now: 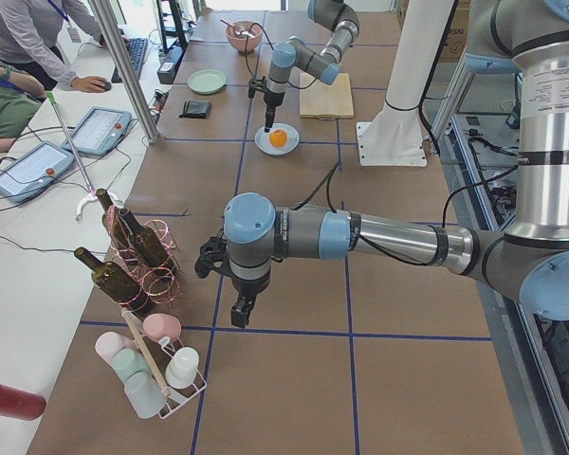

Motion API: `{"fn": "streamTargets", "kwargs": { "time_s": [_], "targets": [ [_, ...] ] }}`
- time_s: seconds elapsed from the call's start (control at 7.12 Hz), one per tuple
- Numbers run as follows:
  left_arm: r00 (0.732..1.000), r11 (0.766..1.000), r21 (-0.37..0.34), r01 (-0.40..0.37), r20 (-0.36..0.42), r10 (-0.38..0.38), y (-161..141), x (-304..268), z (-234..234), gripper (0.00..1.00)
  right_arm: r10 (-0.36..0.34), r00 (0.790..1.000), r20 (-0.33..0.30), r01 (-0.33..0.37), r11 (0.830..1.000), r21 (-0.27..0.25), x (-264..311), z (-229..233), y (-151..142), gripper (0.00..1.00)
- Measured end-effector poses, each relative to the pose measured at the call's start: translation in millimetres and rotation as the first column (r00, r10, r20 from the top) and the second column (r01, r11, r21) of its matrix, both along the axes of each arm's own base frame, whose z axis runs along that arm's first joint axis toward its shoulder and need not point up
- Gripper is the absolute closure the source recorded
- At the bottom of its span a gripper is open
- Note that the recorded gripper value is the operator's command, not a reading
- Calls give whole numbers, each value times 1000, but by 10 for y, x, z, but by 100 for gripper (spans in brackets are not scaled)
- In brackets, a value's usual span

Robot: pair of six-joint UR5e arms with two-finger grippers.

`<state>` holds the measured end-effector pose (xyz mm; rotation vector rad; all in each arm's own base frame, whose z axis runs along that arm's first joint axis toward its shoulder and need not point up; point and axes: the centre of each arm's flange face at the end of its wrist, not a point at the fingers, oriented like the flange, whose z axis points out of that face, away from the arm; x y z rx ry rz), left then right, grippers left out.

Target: Pick orange to plate

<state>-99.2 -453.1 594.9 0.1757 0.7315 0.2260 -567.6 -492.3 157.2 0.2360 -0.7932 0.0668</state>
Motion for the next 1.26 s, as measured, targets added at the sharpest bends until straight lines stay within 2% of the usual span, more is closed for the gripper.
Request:
{"fn": "streamTargets", "kwargs": {
  "time_s": [0.28,0.42,0.7,0.84,0.98,1.12,1.26],
  "targets": [
    [1000,1000,-28,-2,0,2,58,3,135,0,-104,995,5,104,994,23,1192,42,-755,0],
    [1000,999,-45,-1,-1,1,91,5,215,0,-170,985,-7,170,984,45,1888,287,-1107,0],
    [998,995,-95,33,-41,-37,115,34,270,0,-291,954,-74,298,946,123,3351,1245,-1506,0],
    [996,991,-123,60,-61,-68,115,48,250,0,-330,936,-122,345,929,137,4018,1732,-1568,0],
    [994,989,-132,72,-72,-82,110,55,230,0,-353,922,-157,373,919,125,4590,2200,-1534,0],
    [994,989,-130,74,-76,-85,106,58,213,0,-353,920,-171,372,923,94,5079,2678,-1362,0],
    [993,990,-123,75,-78,-85,103,59,187,0,-346,923,-169,357,933,42,5444,3207,-1020,0]
  ]
}}
